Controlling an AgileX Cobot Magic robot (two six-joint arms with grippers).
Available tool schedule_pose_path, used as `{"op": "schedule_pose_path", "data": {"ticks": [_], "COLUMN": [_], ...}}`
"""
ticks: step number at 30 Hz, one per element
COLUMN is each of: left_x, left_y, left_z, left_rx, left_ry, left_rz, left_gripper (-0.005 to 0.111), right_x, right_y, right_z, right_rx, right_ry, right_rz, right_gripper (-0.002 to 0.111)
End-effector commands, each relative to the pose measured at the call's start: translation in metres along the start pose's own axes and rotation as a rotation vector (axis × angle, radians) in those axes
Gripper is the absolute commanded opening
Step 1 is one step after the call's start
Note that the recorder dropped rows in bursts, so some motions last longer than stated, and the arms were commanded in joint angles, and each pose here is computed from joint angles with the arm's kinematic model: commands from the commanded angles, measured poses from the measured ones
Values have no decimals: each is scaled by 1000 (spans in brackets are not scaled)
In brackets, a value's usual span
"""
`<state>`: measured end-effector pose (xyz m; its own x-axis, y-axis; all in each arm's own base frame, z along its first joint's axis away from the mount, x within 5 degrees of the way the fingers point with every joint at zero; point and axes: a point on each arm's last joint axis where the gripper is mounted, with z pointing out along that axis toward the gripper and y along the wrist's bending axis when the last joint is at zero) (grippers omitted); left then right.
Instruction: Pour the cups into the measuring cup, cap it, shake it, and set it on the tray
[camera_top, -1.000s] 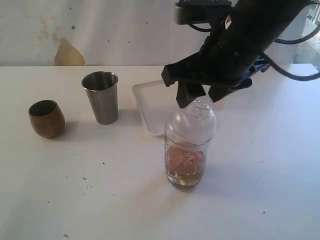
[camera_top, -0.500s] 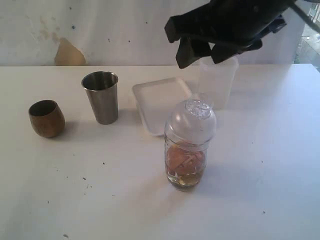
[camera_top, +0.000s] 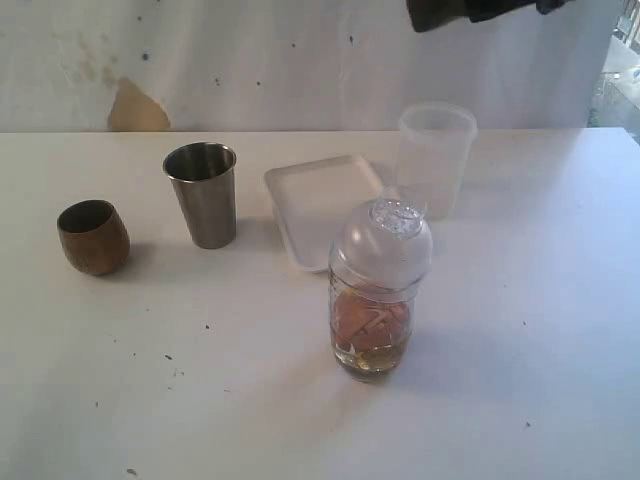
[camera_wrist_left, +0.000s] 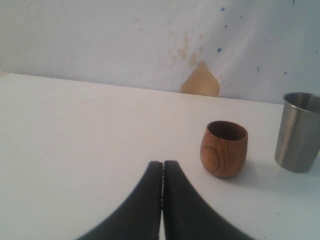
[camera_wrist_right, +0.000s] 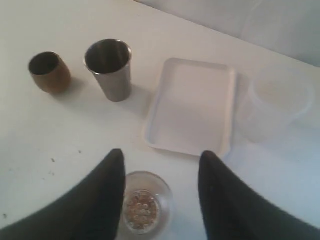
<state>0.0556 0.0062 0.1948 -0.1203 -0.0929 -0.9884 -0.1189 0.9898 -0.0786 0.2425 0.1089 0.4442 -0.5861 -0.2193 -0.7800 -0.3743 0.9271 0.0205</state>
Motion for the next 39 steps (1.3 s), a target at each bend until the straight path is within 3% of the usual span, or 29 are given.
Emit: {"op": "schedule_pose_path", "data": {"ticks": [1, 3, 13, 24, 39], "left_x": [0, 0, 0, 0, 0], "left_y": [0, 0, 0, 0, 0], "left_z": [0, 0, 0, 0, 0], "left_rx": [1, 1, 1, 1, 1], "left_ry": [-15, -15, -15, -15, -15], "left_rz": [-4, -4, -4, -4, -4], "left_gripper": [1, 1, 1, 1, 1], "right_x": [19, 32, 44, 57, 61], "right_y": [-10, -11, -10, -6, 6], "right_z": [4, 8, 29, 77, 96], "right_rx": [101, 104, 87, 70, -58], "right_ry": [25, -18, -67, 235, 284], "right_rz": [-53, -41, 25, 39, 88], "right_gripper": [15, 0, 0, 0, 0]}}
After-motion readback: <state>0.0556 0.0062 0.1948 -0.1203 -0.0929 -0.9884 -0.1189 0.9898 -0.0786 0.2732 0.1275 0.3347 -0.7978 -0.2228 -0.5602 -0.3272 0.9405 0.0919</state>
